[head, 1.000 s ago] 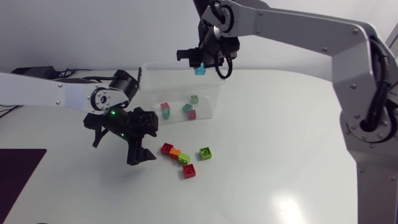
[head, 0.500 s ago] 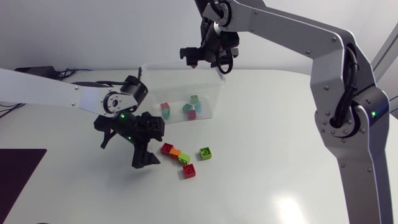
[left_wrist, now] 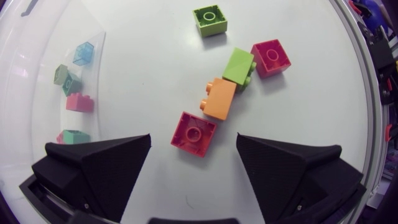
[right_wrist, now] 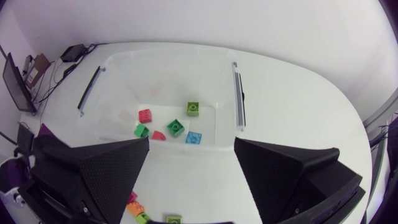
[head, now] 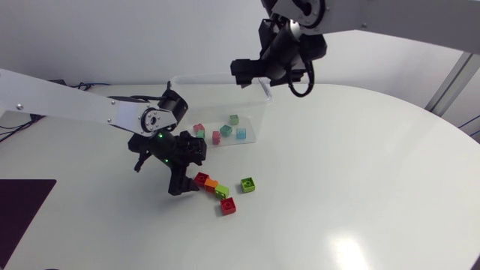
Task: Place the duplo bricks in the container
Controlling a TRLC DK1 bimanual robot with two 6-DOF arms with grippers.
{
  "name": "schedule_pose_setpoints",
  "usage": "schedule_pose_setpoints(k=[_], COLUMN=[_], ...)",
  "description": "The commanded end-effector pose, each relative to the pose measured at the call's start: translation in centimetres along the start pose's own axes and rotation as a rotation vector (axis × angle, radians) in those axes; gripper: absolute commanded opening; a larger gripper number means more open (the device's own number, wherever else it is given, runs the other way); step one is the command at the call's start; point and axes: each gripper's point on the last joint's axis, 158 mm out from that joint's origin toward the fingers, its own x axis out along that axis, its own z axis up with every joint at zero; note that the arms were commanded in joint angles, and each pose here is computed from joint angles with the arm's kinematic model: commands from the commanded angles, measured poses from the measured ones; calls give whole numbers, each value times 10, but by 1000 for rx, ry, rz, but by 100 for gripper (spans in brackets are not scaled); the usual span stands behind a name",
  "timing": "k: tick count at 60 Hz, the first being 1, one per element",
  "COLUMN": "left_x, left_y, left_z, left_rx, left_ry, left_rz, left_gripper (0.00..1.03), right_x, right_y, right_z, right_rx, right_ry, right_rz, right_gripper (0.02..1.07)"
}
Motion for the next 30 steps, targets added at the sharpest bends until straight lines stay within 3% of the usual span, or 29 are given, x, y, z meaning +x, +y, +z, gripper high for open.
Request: schedule_pose_setpoints(k=[1, 8, 14, 19, 24, 30], left_x=[9, 17, 24, 26, 25, 19], left_y=[3, -2, -9, -17, -25, -26], left_z=[5, 5, 3, 1, -1, 0], left_rx=[54, 64, 66, 64, 60, 41], left_ry=[9, 37, 57, 77, 100, 107], left_rz=[-14, -46, -83, -118, -158, -168], left_gripper=[93, 91, 82, 65, 27, 25], right_x=[-11, -18, -15, -8, 0, 7], right_y=[-8, -18, -22, -25, -23, -10], right_z=[-25, -69, -113, -139, -161, -179], right_rx=[-25, -35, -48, -56, -75, -111], right_ry=[25, 72, 136, 174, 222, 257], right_rz=[11, 24, 28, 26, 26, 41], right_gripper=[102, 102, 102, 102, 102, 102])
